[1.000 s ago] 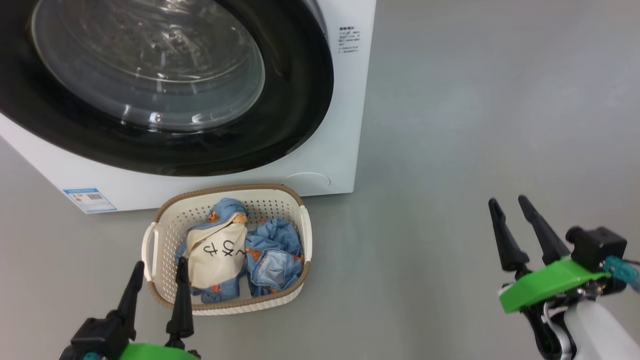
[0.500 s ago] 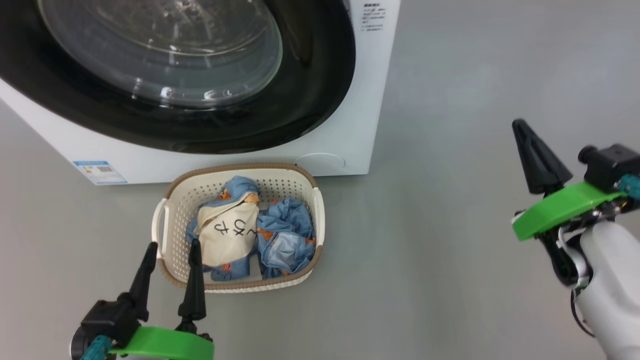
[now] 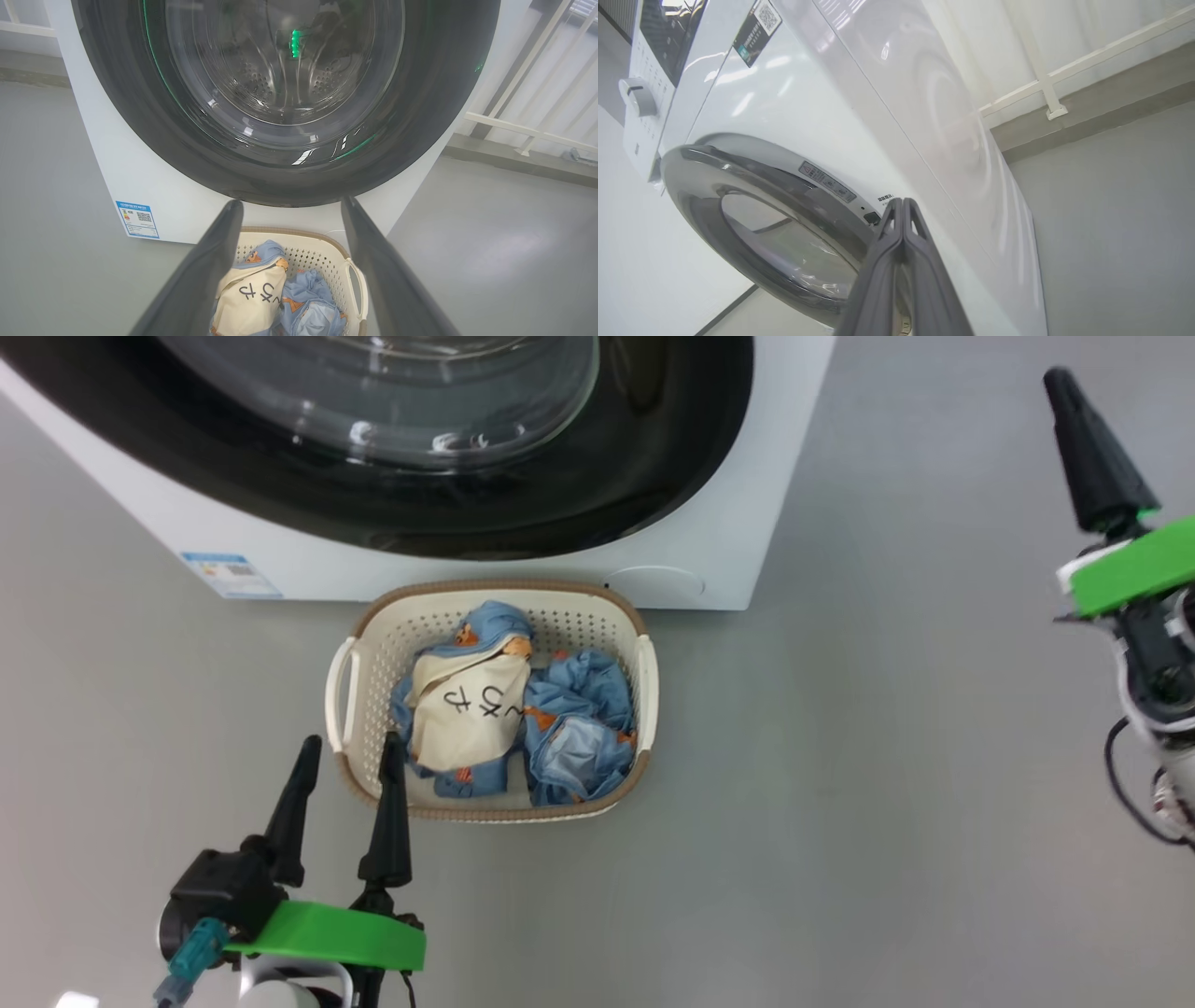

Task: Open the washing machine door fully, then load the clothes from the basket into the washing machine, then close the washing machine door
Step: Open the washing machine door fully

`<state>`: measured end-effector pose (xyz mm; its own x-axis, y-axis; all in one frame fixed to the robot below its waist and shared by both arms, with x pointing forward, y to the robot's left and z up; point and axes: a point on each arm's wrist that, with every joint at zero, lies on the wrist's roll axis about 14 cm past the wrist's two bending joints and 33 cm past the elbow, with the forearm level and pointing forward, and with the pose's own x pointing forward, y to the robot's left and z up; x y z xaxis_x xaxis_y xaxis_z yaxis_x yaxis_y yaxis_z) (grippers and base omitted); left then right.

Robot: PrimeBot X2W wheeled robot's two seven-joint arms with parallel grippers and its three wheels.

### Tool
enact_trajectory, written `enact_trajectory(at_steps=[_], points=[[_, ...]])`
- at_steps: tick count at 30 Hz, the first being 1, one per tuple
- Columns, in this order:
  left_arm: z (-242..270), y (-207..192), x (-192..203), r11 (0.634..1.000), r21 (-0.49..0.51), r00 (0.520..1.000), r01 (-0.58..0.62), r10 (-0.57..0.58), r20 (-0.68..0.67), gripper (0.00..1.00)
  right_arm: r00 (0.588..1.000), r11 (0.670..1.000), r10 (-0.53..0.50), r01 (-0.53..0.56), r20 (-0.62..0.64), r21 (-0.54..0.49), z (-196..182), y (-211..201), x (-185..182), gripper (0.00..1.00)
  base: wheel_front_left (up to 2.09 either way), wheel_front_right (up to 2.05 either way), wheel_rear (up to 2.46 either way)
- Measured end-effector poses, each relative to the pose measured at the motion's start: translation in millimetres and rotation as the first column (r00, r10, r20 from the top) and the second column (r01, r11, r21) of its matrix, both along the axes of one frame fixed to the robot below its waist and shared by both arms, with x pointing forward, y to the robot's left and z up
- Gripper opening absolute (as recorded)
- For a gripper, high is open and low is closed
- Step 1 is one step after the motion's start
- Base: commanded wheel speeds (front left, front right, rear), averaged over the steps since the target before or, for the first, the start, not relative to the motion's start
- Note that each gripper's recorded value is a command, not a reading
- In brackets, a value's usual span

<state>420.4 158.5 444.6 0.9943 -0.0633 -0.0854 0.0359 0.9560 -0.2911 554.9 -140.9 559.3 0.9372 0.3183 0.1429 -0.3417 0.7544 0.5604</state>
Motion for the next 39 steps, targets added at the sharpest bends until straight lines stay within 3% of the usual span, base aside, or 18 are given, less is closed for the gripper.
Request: enact_trajectory(at_steps=[3, 5, 10, 15, 29, 35, 39], points=[[-4.5, 4.0, 0.6, 1.000, 0.001, 1.000, -0.012, 0.012, -0.014, 1.00, 0.995, 0.987, 0.089, -0.082, -0.047, 0.139, 13.7, 10.9, 12.9, 0.00, 0.00, 0.00, 0.00], [-4.6, 5.2, 1.4, 1.000, 0.002, 1.000, -0.016, 0.016, -0.014, 1.00, 0.992, 0.980, 0.114, -0.103, -0.058, 0.167, 16.8, 13.7, 15.8, 0.00, 0.00, 0.00, 0.00], [-8.6, 13.1, 3.3, 0.999, -0.005, 0.999, -0.042, 0.042, -0.026, 1.00, 0.965, 0.929, 0.239, -0.194, -0.111, 0.316, 27.3, 26.0, 28.5, 0.00, 0.00, 0.00, 0.00], [-15.0, 17.6, 3.6, 0.998, -0.007, 0.997, -0.058, 0.058, -0.044, 1.00, 0.911, 0.869, 0.373, -0.276, -0.177, 0.411, 21.0, 37.2, 36.1, 0.00, 0.00, 0.00, 0.00], [-24.1, 16.5, 21.3, 0.998, -0.020, 0.997, -0.058, 0.057, -0.054, 1.00, 0.748, 0.720, 0.623, -0.434, -0.228, 0.542, 0.9, 69.1, 58.7, 0.00, 0.00, 0.00, 0.00], [-28.4, 17.9, 30.3, 0.997, -0.030, 0.996, -0.065, 0.063, -0.057, 1.00, 0.699, 0.671, 0.682, -0.480, -0.216, 0.564, -5.3, 85.2, 74.7, 0.00, 0.00, 0.00, 0.00], [-32.4, 20.3, 31.1, 0.997, -0.028, 0.995, -0.076, 0.074, -0.067, 1.00, 0.671, 0.658, 0.705, -0.500, -0.228, 0.564, -14.5, 94.7, 82.4, 0.00, 0.00, 0.00, 0.00]])
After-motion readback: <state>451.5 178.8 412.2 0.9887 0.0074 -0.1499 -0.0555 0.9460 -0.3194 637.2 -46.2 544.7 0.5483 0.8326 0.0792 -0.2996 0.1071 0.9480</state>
